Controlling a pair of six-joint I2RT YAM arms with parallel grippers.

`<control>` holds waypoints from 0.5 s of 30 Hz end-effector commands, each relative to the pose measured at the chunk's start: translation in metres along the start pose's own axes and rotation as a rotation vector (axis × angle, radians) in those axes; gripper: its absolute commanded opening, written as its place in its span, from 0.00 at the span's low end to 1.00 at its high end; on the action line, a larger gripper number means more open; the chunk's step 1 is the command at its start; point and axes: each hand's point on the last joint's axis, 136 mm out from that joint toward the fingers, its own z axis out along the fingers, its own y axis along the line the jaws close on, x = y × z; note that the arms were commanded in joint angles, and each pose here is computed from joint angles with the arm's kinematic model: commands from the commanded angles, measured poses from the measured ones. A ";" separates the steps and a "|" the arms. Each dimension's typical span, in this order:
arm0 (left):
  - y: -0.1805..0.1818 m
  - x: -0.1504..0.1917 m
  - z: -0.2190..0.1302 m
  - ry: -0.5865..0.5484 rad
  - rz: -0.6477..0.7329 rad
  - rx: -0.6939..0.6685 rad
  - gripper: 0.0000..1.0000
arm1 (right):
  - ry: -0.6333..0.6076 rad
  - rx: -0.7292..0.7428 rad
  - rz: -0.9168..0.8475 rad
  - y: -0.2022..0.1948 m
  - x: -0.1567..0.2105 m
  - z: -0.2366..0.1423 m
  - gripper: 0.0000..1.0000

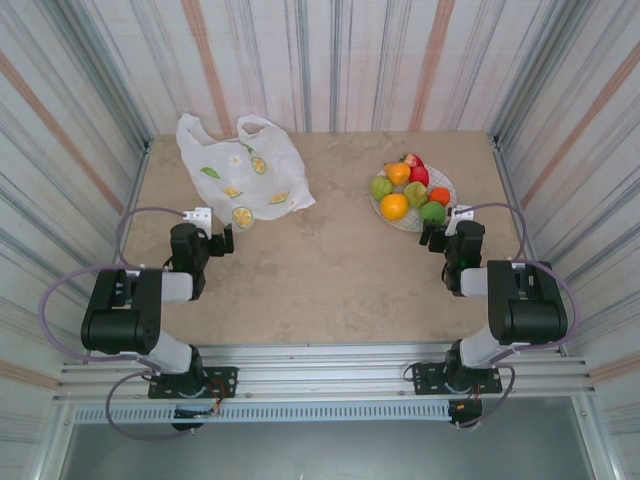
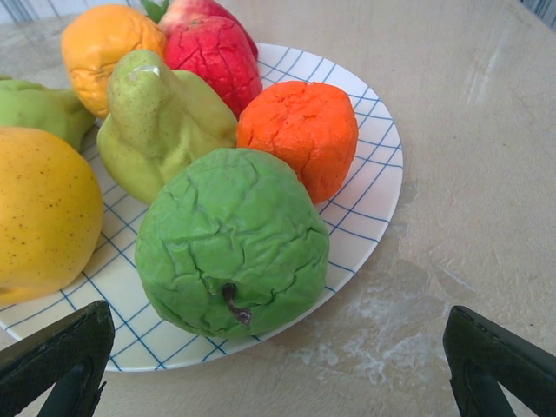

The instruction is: Place the fruits into the plastic bag

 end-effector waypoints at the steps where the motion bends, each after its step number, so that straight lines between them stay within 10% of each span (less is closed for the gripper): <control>1: 0.006 -0.018 -0.005 -0.043 -0.001 -0.024 0.99 | -0.053 0.054 -0.015 -0.004 -0.023 -0.005 0.99; 15: 0.049 -0.077 -0.075 0.020 -0.532 -0.214 0.99 | -0.234 0.307 0.290 -0.054 -0.143 -0.101 0.99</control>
